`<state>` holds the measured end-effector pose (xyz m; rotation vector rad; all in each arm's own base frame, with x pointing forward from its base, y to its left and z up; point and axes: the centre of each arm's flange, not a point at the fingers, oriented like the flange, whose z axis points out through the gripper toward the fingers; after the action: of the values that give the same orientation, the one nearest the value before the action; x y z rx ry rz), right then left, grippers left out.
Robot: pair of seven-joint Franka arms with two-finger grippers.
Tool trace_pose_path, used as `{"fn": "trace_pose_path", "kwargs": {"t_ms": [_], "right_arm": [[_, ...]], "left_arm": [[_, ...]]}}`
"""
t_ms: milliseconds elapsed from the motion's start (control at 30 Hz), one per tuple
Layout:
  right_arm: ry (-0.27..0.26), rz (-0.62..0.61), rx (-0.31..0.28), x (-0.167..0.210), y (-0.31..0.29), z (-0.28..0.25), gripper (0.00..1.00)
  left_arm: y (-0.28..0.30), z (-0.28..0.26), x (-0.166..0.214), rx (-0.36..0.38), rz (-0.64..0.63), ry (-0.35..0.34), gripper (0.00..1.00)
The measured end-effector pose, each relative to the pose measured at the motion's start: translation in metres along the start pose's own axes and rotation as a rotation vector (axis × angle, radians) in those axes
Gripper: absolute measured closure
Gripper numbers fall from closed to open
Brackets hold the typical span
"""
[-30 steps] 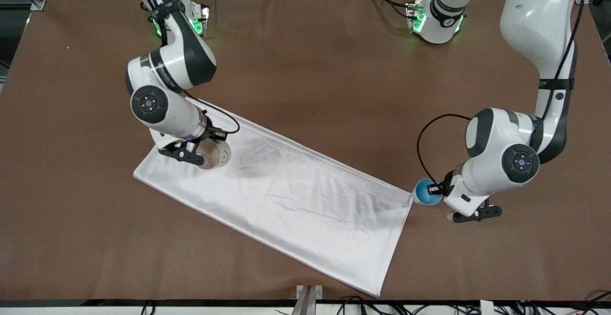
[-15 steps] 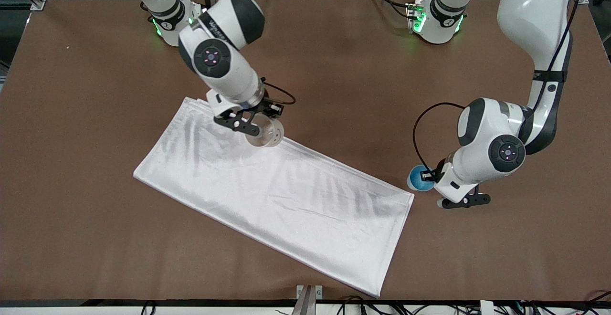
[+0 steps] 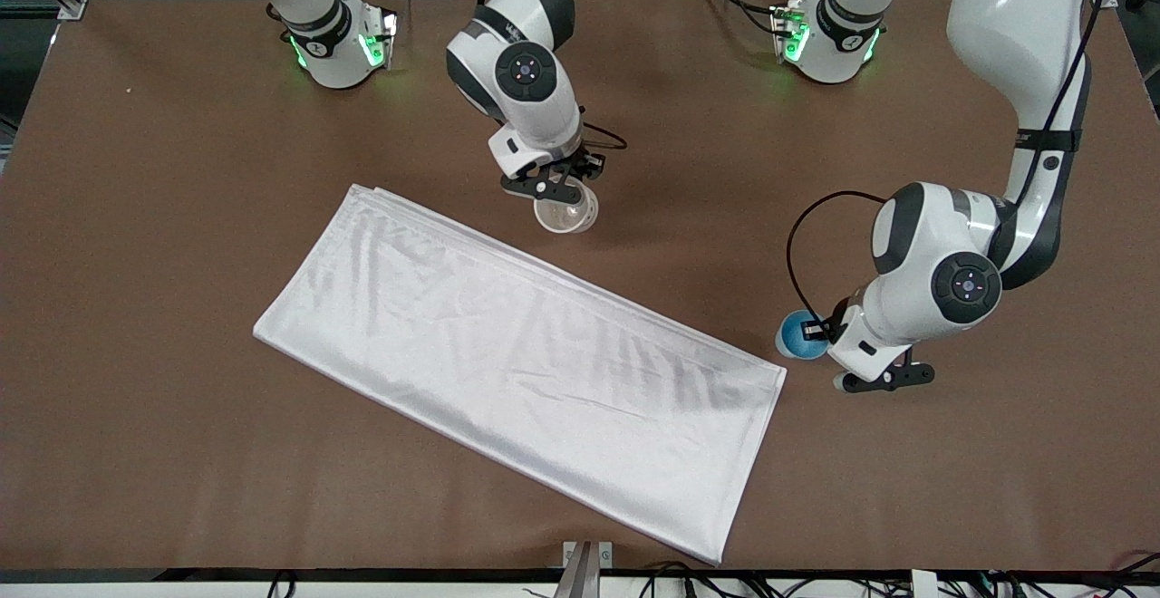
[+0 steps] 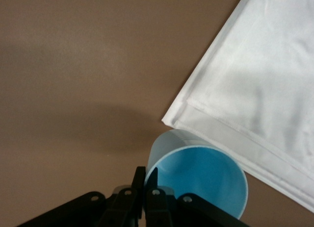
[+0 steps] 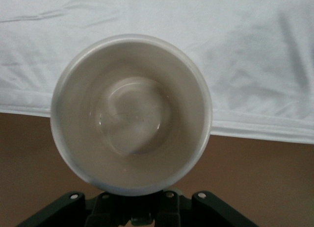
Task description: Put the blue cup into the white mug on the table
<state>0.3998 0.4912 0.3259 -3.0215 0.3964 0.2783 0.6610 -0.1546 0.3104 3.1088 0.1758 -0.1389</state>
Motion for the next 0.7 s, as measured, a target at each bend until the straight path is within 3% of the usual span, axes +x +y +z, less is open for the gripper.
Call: {"fn": "trace_pose_path", "kwargs": {"t_ms": [133, 333, 700], "right_arm": [[0.036, -0.031, -0.025, -0.009, -0.004, 0.007, 0.91], [0.14, -0.055, -0.076, -0.011, -0.007, 0.018, 0.91], [0.227, -0.1, -0.074, -0.023, -0.033, 0.019, 0.91]], "left_arm": [[0.0, 0.0, 0.0, 0.0, 0.0, 0.0, 0.96], [0.0, 0.0, 0.0, 0.0, 0.0, 0.0, 0.96], [0.0, 0.001, 0.0, -0.002, 0.0, 0.004, 0.96]]}}
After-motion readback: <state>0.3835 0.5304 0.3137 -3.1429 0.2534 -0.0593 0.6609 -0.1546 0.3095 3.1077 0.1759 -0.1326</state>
